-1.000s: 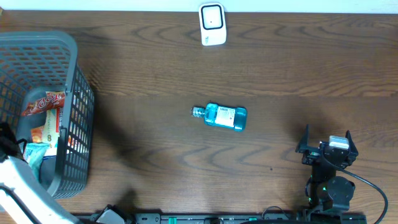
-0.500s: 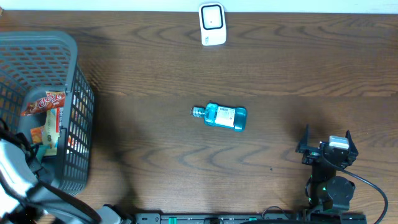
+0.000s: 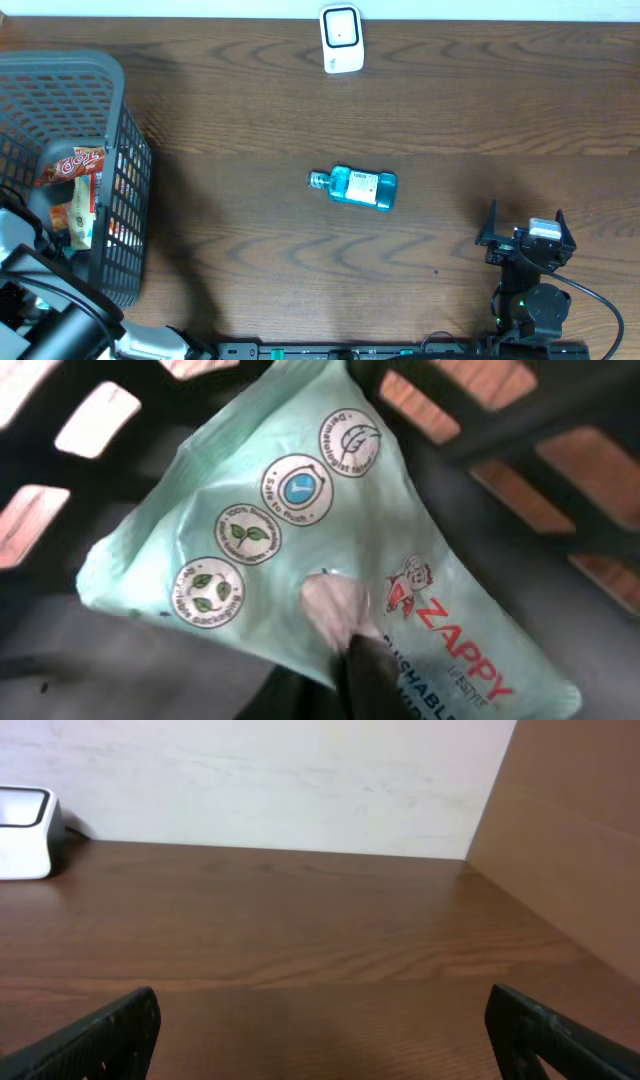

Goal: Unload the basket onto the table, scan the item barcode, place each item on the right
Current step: 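Lift the green wipes pack out and carry it beside the bottle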

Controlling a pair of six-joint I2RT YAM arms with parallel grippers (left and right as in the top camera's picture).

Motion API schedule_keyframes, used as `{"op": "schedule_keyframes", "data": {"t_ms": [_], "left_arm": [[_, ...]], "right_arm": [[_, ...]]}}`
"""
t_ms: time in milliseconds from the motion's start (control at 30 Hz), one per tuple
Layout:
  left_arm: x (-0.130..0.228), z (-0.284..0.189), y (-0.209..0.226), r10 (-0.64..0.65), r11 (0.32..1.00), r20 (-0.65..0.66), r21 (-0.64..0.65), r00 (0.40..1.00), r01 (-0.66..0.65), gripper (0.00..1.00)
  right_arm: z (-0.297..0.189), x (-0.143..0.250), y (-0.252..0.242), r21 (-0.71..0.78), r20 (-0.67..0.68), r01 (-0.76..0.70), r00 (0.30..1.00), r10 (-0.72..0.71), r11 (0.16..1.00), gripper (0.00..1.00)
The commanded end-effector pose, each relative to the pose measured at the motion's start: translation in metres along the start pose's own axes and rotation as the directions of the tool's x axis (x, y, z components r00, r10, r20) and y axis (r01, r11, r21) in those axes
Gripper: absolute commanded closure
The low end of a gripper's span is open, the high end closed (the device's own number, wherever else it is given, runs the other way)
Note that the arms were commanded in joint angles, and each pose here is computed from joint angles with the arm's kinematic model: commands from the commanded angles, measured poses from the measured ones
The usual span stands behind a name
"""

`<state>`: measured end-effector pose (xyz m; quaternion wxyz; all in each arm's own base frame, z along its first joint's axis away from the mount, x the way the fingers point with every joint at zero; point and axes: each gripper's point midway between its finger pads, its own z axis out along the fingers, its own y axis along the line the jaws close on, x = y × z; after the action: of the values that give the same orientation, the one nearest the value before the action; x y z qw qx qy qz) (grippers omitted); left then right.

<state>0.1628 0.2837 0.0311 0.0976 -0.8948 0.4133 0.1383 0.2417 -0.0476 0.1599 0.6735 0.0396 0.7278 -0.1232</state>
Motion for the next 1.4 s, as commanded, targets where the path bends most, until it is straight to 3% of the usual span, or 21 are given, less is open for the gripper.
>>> {"op": "schedule_keyframes", "data": {"t_ms": [0,233,433,600,833,1033,1267,1367], "left_arm": [[0.014,0.037,0.035,0.065,0.984,-0.021,-0.166,0.998,-0.067,0.93],[0.01,0.027,0.011,0.212,0.976,-0.024,-0.048,0.977,-0.213,0.93],[0.017,-0.014,-0.036,0.338,0.917,-0.051,0.244,0.94,-0.317,0.93],[0.023,-0.054,-0.06,0.361,0.852,-0.068,0.43,0.93,-0.299,0.93],[0.029,-0.089,-0.066,0.378,0.794,-0.094,0.544,0.921,-0.27,0.93],[0.041,-0.132,-0.079,0.426,0.683,-0.127,0.694,0.896,-0.227,0.93],[0.036,-0.185,-0.077,0.436,0.566,-0.079,0.798,0.897,-0.205,0.93],[0.035,-0.215,-0.073,0.445,0.487,-0.052,0.852,0.894,-0.193,0.93]], "right_arm": [[0.0,0.001,0.001,-0.003,-0.003,0.011,1.0,-0.011,1.0,0.01],[0.0,0.001,0.001,-0.003,-0.003,0.011,1.0,-0.011,1.0,0.01],[0.0,0.001,0.001,-0.003,-0.003,0.011,1.0,-0.011,1.0,0.01],[0.0,0.001,0.001,-0.003,-0.003,0.011,1.0,-0.011,1.0,0.01],[0.0,0.001,0.001,-0.003,-0.003,0.011,1.0,-0.011,1.0,0.01],[0.0,0.001,0.001,-0.003,-0.003,0.011,1.0,-0.011,1.0,0.01],[0.0,0.001,0.001,-0.003,-0.003,0.011,1.0,-0.011,1.0,0.01],[0.0,0.001,0.001,-0.003,-0.003,0.011,1.0,-0.011,1.0,0.01]]}}
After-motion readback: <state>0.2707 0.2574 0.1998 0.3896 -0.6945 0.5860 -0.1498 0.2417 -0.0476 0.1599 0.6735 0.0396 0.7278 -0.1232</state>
